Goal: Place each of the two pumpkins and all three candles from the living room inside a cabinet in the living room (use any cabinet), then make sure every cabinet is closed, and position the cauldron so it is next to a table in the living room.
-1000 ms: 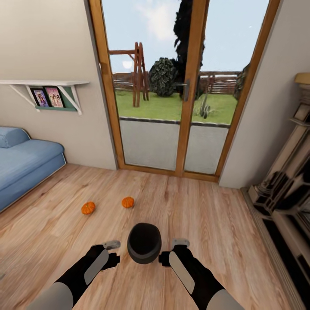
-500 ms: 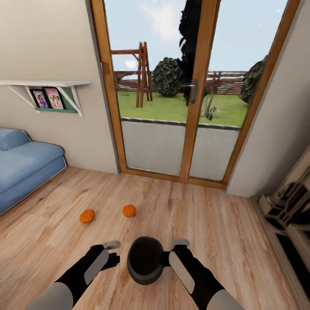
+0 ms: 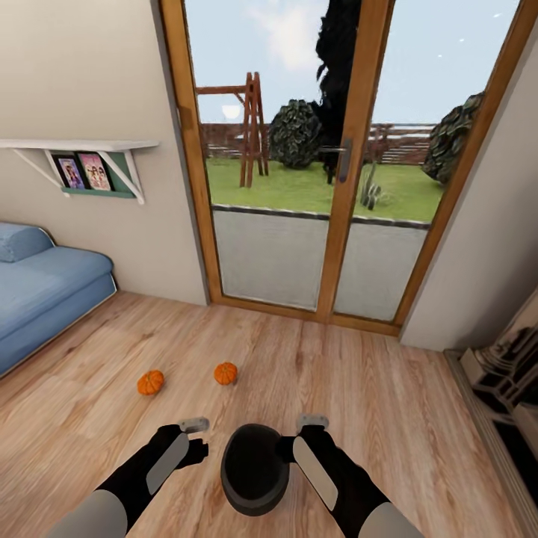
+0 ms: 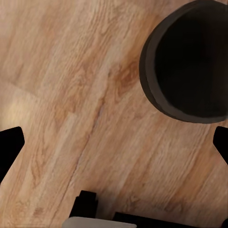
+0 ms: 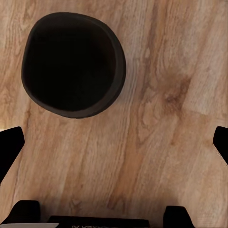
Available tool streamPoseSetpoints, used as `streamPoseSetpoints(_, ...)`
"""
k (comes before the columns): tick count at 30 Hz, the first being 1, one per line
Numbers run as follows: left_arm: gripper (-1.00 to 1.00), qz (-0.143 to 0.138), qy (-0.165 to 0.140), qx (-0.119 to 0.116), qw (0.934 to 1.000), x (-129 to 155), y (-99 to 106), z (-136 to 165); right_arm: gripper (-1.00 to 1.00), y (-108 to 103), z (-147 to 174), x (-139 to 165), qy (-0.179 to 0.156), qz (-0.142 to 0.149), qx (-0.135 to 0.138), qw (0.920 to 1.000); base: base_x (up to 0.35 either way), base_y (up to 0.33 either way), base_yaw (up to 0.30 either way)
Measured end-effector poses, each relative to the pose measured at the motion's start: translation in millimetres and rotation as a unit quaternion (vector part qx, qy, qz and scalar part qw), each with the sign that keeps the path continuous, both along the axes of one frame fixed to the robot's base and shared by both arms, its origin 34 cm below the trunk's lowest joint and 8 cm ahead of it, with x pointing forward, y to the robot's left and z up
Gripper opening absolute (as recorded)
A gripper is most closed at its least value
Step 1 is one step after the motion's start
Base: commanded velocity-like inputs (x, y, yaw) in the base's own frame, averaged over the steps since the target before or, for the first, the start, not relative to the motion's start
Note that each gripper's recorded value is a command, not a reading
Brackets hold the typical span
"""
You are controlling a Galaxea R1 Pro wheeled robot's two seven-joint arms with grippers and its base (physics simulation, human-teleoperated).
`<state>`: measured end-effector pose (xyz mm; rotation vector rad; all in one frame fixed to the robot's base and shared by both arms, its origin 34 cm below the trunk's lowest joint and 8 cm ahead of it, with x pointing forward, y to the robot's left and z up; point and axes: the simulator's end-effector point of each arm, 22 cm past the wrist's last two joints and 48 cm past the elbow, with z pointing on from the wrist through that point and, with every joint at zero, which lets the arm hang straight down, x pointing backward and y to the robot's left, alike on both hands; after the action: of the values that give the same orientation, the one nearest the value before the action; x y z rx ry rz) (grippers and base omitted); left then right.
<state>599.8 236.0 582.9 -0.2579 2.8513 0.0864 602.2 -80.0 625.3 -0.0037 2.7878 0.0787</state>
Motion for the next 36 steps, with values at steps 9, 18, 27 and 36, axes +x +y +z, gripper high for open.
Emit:
streamPoseSetpoints(9,1.00,-0.004,-0.009,-0.007,0.9999,4,-13,3,1.00,3,0,1,-0.002,0.001,0.000,1.0000,0.046,0.000,0.000)
streamPoseSetpoints(18,1.00,-0.009,-0.012,-0.014,0.9998,5,-28,-1,1.00,5,-4,0,-0.002,0.002,0.002,1.0000,0.001,0.000,0.000)
streamPoseSetpoints(27,1.00,-0.009,-0.013,-0.015,0.9998,6,-29,-4,1.00,6,-7,0,-0.003,0.003,0.003,1.0000,0.000,0.000,0.000)
streamPoseSetpoints(36,1.00,-0.003,-0.027,-0.013,0.9995,9,-27,-19,1.00,8,-20,6,-0.019,-0.005,0.007,0.9998,0.000,0.000,0.000)
